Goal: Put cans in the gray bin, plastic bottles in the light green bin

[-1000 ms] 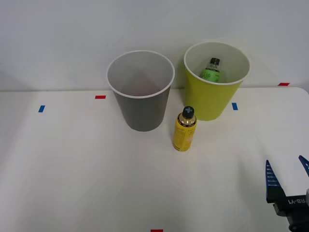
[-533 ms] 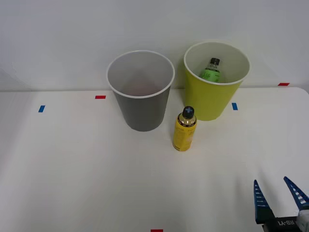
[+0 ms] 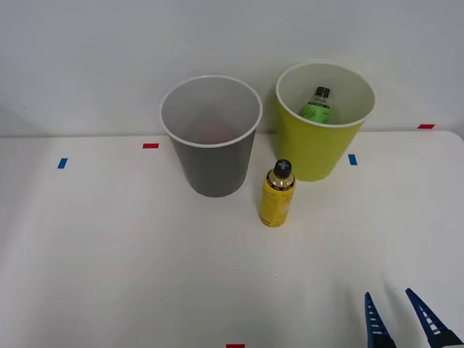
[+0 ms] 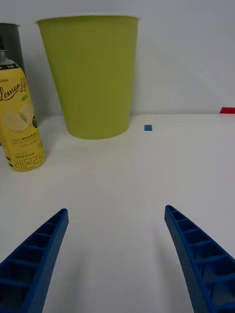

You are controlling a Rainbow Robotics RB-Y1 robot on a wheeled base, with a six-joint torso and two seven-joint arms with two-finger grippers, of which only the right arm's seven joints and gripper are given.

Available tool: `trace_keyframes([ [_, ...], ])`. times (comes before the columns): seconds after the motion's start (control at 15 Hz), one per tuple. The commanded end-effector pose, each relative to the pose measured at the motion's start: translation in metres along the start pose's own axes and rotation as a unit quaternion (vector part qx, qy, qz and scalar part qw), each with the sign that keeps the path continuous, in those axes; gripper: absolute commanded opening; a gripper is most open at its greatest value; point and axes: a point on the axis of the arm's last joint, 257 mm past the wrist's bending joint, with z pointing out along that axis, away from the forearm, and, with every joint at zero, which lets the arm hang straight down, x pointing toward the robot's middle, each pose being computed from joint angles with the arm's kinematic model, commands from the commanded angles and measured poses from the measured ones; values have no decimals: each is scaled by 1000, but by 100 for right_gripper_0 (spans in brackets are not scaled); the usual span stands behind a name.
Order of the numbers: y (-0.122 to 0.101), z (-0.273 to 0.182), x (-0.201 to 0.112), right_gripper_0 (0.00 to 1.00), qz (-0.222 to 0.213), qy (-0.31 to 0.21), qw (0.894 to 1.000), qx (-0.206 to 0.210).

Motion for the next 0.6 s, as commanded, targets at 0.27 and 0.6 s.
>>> trace_keyframes([
  [0.27, 2, -14, 12, 66, -5, 18, 1000, 24],
  [0.6, 1, -11, 10, 66, 0, 15, 1000, 24],
])
